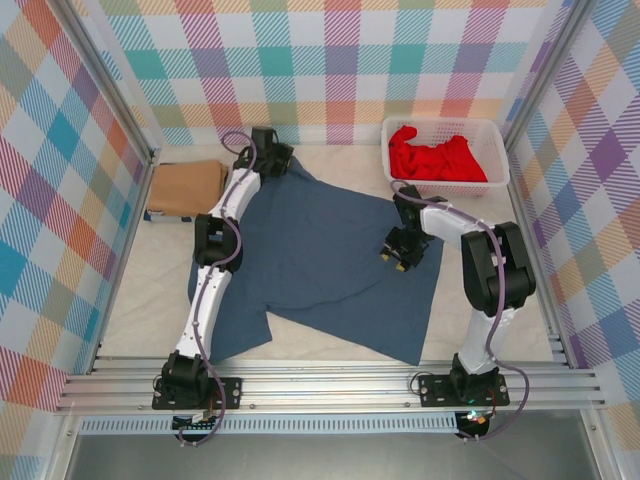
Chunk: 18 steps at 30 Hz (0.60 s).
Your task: Fold and stack the t-shirts
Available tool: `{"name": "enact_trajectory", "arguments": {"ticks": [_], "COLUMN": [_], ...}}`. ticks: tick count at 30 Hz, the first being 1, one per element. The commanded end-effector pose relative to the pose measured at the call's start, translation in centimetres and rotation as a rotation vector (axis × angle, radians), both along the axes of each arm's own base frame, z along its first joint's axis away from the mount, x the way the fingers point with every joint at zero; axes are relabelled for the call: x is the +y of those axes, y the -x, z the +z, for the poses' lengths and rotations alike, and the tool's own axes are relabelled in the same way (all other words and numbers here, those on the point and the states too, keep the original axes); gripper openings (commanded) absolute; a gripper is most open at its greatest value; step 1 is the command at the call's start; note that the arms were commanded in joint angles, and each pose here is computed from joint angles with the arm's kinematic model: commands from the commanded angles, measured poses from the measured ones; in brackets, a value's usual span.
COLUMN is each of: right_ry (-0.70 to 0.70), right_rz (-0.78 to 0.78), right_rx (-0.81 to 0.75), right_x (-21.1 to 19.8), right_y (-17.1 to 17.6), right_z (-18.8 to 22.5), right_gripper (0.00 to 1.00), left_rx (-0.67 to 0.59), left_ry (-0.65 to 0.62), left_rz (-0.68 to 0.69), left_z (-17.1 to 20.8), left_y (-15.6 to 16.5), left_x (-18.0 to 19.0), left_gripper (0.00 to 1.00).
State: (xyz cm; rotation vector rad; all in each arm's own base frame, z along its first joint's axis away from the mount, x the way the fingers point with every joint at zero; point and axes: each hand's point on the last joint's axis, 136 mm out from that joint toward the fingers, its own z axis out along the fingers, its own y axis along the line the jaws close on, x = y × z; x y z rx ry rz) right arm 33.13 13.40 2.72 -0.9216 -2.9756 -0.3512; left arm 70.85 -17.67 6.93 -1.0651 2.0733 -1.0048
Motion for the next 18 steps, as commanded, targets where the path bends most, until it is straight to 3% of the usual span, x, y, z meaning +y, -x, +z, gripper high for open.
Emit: {"name": "enact_trajectory", "arguments": {"ticks": [1, 4, 7, 8, 12, 15, 18], "right_ry": [0.009, 0.019, 0.011, -0.004, -0.077, -0.157, -0.205], "right_rz": [-0.009, -0.024, -0.07, -0.084, -0.128, -0.189, -0.234], "right_rx": [-0.054, -0.064, 0.021, 0.059, 0.194, 0.265, 0.256], "right_x": [-1.0, -1.5, -2.0, -2.0, -1.7, -1.0, -0.5], "right_y": [-0.1, 0.7, 3.9, 5.4, 11.3, 14.5, 14.8], "right_z": [2.2, 3.8, 4.7, 5.0, 5.5, 4.5, 2.5], "right_gripper": [0.38, 0.39, 0.41, 0.42, 0.47, 0.47, 0.41], "left_rx": [-0.187, -0.053, 0.199, 0.33, 0.497, 0.636, 0.709], "left_ry": [-0.149, -0.278, -0.442, -0.493, -0.463, -0.475, -0.453], "left_rz": [-0.107, -0.11, -0.034, -0.003, 0.084, 0.058, -0.031], "left_z": [10.0, 11.1, 10.9, 8.7, 6.8, 4.6, 1.1], "left_y": [0.5, 3.8, 10.1, 13.0, 23.8, 32.5, 37.4], "left_x": [-0.1, 2.6, 6.8, 8.6, 12.0, 13.1, 13.1], "left_gripper": [0.58, 0.58, 0.49, 0.49, 0.46, 0.42, 0.36]}}
